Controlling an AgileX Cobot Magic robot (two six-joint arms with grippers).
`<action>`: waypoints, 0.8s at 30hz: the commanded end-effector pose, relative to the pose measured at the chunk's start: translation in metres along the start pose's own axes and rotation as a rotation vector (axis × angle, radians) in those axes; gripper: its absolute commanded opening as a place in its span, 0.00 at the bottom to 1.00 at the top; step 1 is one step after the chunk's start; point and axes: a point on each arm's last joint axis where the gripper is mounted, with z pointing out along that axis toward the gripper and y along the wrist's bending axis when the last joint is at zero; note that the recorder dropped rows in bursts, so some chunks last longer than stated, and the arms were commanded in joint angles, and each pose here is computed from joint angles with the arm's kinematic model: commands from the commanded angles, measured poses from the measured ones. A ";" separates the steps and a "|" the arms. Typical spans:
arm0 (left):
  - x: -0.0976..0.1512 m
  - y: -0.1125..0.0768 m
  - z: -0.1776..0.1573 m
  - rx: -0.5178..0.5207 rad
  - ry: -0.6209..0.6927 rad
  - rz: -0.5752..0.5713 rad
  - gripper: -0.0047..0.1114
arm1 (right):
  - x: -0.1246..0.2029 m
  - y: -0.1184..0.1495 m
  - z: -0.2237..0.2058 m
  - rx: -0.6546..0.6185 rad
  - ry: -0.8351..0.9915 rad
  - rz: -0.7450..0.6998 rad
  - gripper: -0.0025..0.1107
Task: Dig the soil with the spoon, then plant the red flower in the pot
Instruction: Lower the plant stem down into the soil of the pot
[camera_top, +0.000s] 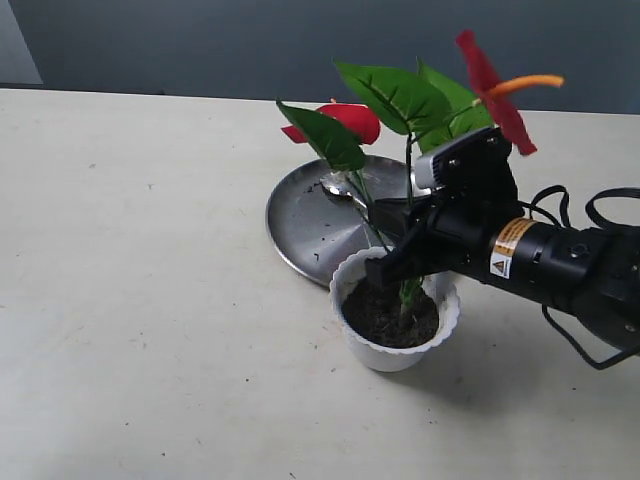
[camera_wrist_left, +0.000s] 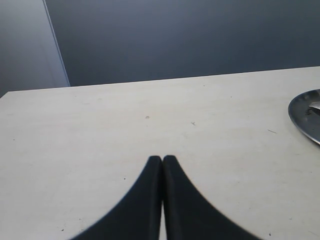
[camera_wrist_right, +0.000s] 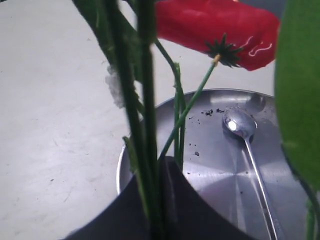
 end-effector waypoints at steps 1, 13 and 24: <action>-0.002 0.000 0.000 -0.006 -0.013 -0.005 0.05 | 0.023 0.001 -0.002 -0.019 0.170 -0.074 0.02; -0.002 0.000 0.000 -0.006 -0.013 -0.005 0.05 | 0.025 0.005 -0.003 -0.061 0.187 -0.078 0.02; -0.002 0.000 0.000 -0.006 -0.013 -0.007 0.05 | 0.026 0.008 -0.003 -0.095 0.203 -0.065 0.02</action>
